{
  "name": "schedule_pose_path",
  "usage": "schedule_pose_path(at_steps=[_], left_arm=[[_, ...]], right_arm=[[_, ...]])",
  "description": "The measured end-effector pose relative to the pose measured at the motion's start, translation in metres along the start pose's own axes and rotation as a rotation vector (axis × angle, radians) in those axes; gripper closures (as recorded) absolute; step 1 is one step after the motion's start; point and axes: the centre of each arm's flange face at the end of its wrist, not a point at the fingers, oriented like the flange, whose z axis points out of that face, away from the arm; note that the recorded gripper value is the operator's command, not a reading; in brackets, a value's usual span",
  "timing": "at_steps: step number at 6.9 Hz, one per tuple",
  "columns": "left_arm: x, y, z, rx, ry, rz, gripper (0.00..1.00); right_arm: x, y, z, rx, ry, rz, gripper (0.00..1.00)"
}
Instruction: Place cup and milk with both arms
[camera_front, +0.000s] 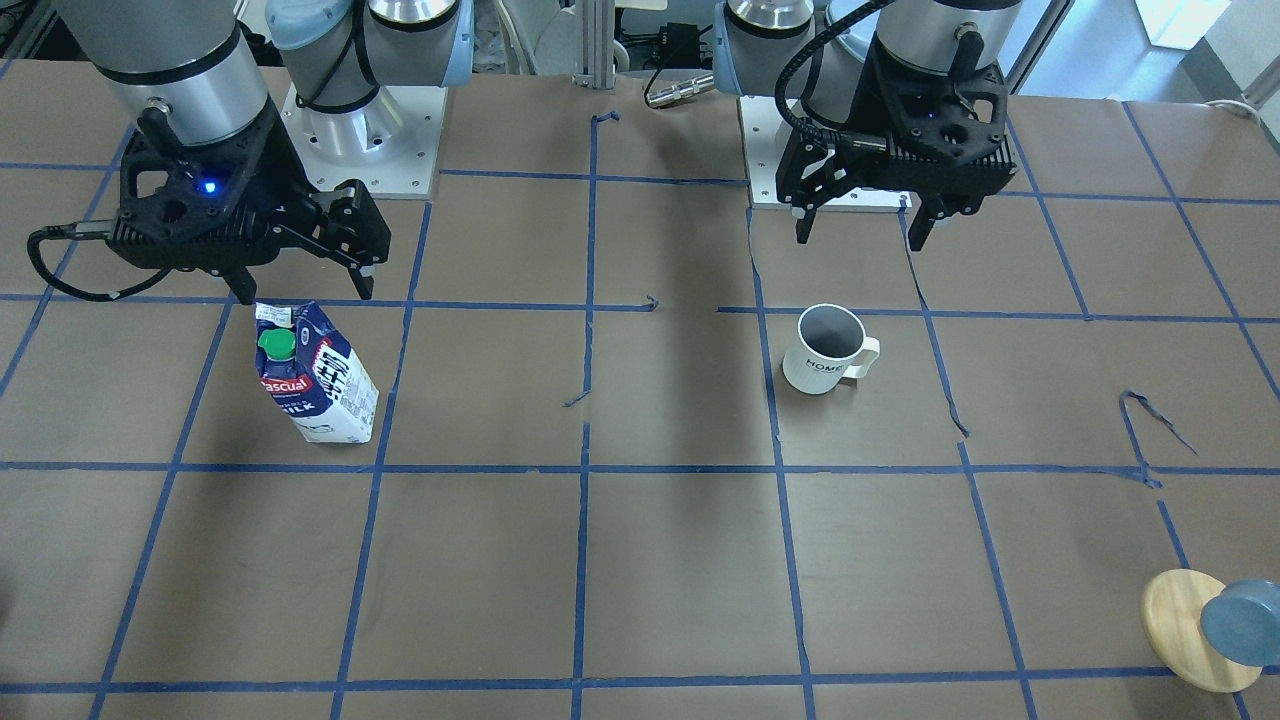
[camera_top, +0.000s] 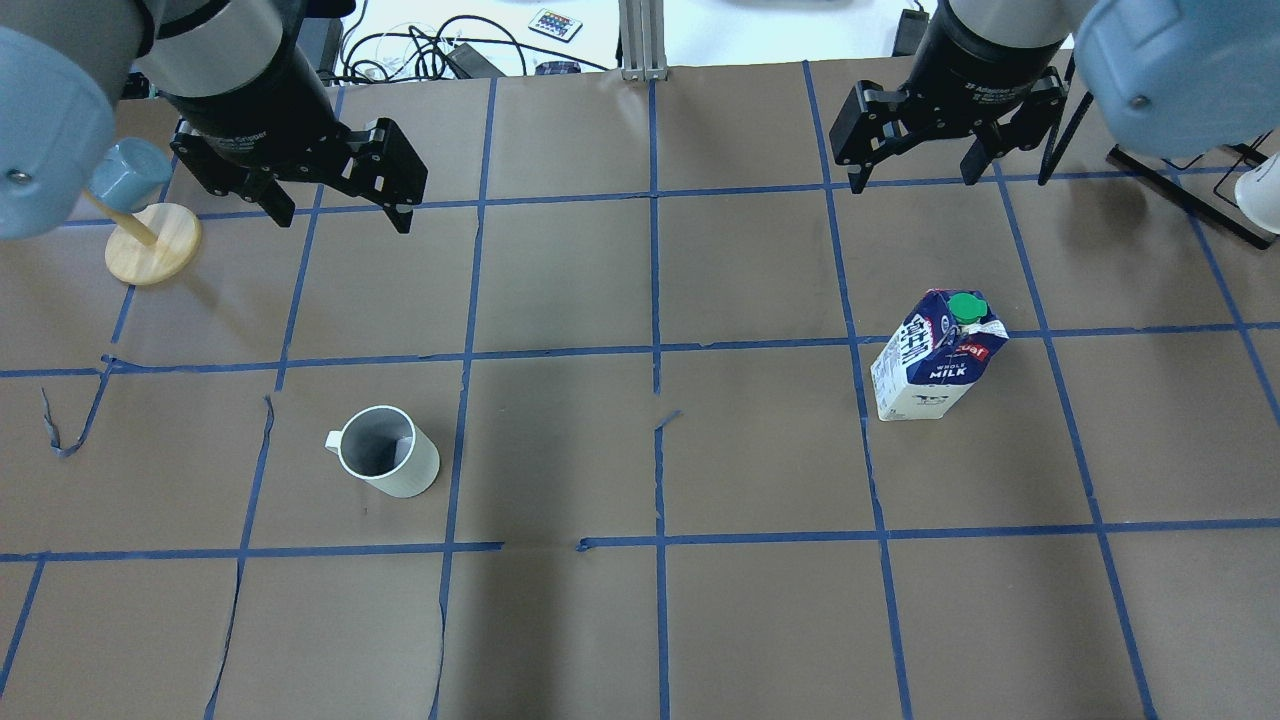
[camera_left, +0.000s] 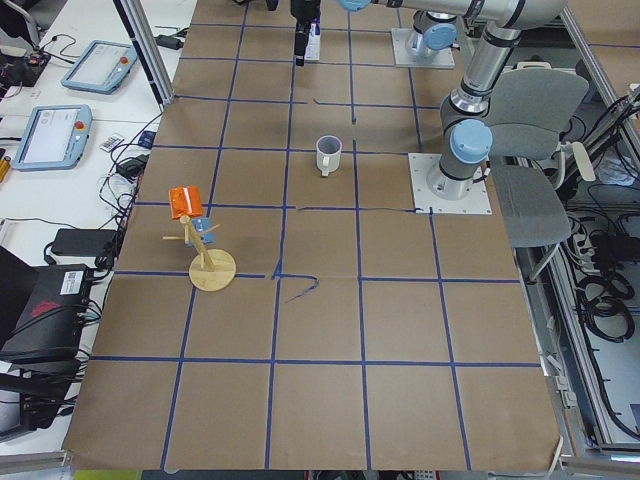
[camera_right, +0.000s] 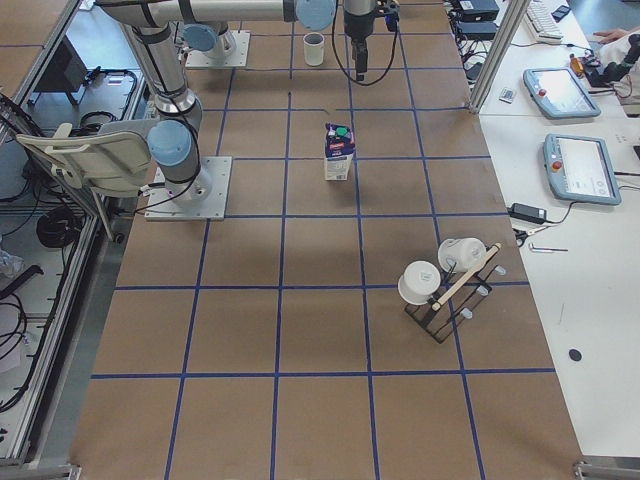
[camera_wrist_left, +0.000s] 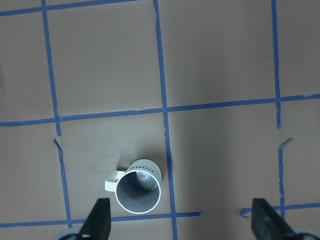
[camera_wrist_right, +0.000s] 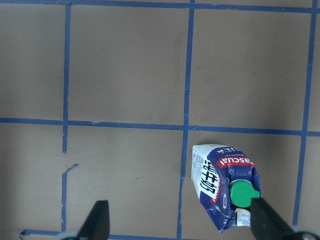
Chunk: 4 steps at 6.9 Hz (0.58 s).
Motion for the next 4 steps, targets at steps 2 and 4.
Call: schedule_pose_path(at_steps=[2, 4], left_arm=[[0.0008, 0.002, -0.0036, 0.005, 0.006, 0.0, 0.0], [0.0017, 0.0053, -0.0068, 0.0, 0.012, 0.001, 0.0]], right_arm=[[0.0007, 0.0007, 0.0026, -0.006, 0.001, 0.001, 0.0], [0.0008, 0.0009, 0.003, -0.007, 0.001, 0.001, 0.0]])
